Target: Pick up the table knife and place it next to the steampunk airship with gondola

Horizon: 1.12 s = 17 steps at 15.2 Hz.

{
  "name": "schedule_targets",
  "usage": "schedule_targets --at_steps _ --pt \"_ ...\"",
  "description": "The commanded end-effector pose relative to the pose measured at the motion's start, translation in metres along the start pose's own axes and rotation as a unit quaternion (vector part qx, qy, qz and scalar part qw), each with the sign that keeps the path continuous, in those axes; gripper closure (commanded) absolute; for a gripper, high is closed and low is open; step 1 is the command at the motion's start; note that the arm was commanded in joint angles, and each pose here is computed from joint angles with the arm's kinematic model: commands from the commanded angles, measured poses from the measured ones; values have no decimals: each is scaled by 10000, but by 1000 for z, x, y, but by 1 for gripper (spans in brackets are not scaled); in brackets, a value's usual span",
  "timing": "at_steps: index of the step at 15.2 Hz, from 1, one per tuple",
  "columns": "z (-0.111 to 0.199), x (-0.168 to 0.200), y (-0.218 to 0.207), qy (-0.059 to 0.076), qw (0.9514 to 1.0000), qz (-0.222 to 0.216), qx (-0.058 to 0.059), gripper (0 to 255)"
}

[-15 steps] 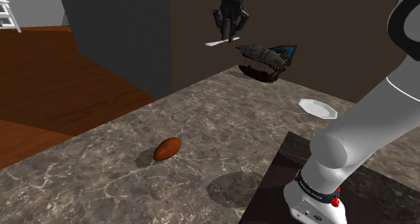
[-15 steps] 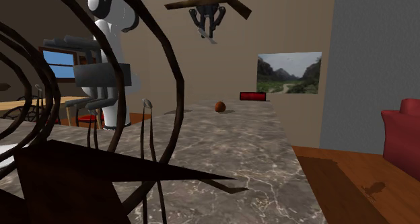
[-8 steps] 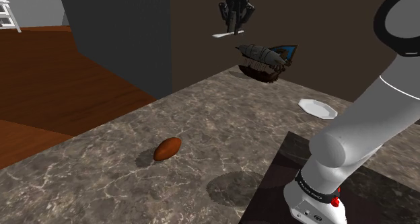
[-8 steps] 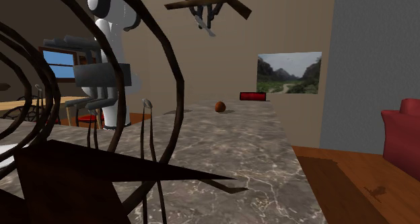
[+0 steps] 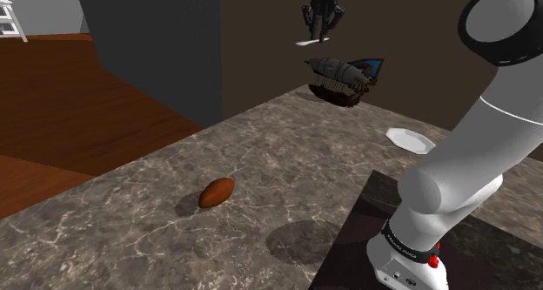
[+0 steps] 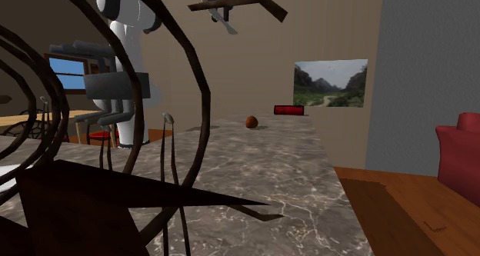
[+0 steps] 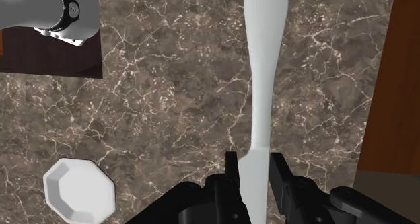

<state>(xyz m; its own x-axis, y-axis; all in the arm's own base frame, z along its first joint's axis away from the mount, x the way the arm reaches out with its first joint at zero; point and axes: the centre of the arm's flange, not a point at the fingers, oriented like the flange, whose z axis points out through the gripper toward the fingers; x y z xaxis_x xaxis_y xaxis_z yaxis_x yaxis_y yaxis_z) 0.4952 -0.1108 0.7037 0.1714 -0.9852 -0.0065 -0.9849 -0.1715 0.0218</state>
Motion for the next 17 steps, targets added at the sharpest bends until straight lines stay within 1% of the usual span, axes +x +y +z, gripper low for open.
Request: schedule_targets --at_steps 1,8,9,17 --pt "-1 27 -3 2 10000 -4 -1 255" --pt "-2 120 -1 2 10000 -4 -1 255" --pt "-2 125 -1 2 10000 -4 -1 255" --pt "40 125 -2 2 10000 -4 -1 255"
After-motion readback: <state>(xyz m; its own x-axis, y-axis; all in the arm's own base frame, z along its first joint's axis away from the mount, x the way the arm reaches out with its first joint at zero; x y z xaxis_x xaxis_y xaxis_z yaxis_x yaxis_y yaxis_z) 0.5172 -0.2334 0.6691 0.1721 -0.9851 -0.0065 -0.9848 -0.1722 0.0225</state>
